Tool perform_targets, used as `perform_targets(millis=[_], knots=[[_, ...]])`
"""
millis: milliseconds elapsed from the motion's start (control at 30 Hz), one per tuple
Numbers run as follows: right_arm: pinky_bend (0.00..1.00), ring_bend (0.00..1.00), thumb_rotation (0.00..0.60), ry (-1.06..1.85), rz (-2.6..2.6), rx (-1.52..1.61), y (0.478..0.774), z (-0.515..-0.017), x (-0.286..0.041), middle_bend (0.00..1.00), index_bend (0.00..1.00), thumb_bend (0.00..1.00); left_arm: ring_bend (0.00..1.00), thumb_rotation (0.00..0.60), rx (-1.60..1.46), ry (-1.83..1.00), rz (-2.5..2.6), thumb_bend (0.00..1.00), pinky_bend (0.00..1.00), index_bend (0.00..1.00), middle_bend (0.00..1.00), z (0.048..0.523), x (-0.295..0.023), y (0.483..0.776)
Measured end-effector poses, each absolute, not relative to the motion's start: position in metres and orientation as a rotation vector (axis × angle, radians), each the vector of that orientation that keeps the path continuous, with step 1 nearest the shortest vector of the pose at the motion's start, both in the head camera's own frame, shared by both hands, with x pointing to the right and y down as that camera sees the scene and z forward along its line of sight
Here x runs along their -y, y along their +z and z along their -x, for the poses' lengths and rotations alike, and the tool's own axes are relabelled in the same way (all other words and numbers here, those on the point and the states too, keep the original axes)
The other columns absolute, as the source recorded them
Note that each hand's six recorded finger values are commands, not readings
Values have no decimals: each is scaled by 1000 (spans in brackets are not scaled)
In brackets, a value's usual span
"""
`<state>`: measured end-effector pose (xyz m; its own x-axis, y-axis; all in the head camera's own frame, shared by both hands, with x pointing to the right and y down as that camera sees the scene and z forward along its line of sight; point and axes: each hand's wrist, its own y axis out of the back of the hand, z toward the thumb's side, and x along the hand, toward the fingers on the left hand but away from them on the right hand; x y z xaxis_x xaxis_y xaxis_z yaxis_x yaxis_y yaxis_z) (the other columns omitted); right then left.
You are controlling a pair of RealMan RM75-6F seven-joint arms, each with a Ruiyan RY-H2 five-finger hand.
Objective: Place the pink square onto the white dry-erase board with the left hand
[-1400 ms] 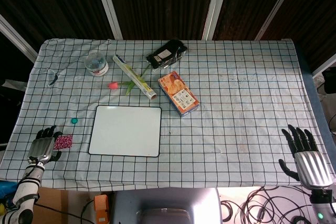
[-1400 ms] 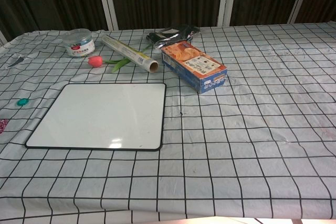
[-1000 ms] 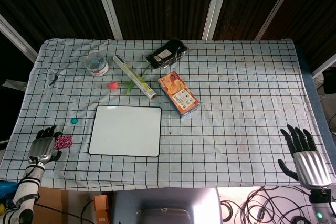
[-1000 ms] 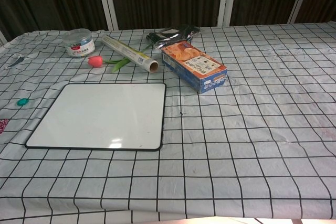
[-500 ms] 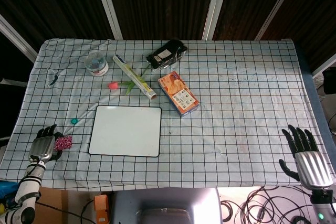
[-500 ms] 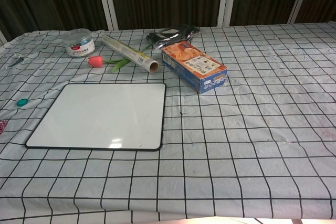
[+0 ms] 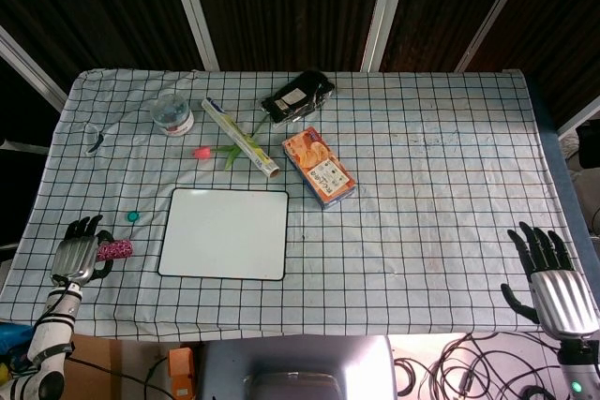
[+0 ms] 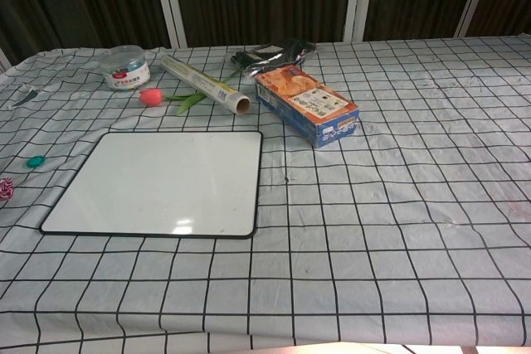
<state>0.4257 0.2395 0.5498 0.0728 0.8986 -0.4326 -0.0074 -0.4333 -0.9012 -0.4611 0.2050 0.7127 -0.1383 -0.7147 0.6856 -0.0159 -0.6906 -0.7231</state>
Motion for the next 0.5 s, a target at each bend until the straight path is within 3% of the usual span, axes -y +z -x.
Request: perform_targets(millis=[200,500], knots=[[0,0,600,1461,1579,915,549,-426,-238,0,0,255,0,600,-829,-1808,1661,357,3,410,67,440,-187,704],[0,0,600,1451,1596,914,547,-427,-239,0,0,256,0,600,-789,-1635,1768,346,17,364,68,350,-135,697]])
